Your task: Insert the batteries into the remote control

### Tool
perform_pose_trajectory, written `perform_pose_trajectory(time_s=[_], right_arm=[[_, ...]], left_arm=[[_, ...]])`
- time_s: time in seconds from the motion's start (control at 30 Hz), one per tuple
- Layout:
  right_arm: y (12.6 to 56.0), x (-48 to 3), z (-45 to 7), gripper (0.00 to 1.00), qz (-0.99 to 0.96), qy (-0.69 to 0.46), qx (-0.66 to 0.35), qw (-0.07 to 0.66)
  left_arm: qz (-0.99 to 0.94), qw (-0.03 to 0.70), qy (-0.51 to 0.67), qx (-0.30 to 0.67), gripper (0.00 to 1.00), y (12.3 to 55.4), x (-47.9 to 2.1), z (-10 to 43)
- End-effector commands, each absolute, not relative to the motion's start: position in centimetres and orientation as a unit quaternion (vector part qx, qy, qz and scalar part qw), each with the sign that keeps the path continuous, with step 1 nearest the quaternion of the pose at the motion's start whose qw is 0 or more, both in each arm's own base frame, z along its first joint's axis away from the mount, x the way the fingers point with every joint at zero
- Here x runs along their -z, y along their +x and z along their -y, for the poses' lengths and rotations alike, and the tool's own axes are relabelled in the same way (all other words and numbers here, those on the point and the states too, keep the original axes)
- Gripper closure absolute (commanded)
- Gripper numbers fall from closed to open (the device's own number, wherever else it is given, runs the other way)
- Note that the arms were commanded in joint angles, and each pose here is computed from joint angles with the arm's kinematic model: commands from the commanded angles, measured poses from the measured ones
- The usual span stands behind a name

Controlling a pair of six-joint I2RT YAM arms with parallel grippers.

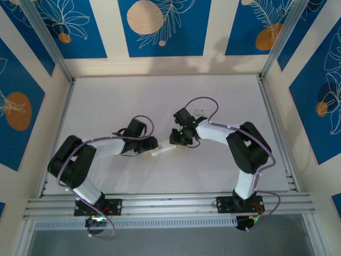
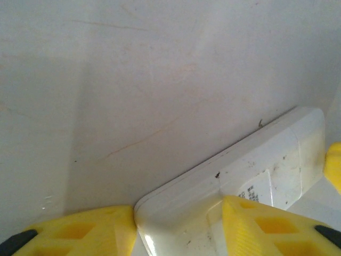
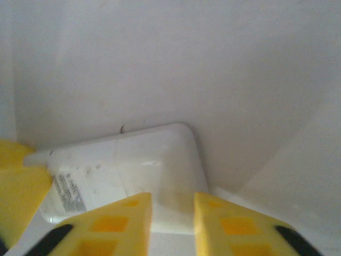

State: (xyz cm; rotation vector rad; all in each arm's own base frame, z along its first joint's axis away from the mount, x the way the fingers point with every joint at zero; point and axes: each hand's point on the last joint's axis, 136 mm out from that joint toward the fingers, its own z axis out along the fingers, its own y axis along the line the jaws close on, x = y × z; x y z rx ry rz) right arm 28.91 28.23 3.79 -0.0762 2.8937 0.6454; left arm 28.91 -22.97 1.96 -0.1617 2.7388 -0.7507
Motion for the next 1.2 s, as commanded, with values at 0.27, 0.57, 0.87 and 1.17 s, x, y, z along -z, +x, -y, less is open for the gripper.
perform_pose_trajectory(time_s=[0.27,0.57,0.87,1.17], right_arm=[[26.6,-10.6,-23.8,0.5,-0.972,-0.089,-0.186,0.117],[26.4,-17.6,-23.7,0.25,-0.92,-0.134,-0.3,0.215],[25.3,-21.2,-21.0,0.1,-0.899,-0.126,-0.329,0.26],[24.2,-19.7,-18.5,0.08,-0.909,-0.094,-0.32,0.25]], left_arm=[[-0.936,0.29,0.054,0.193,0.34,34.4,-7.0,22.8],[-0.685,0.345,0.618,0.173,0.11,27.1,-14.0,25.7],[-0.706,0.213,0.661,0.14,0.13,29.7,-6.6,25.7],[-0.744,0.161,0.636,0.123,0.16,30.7,-2.9,25.1]])
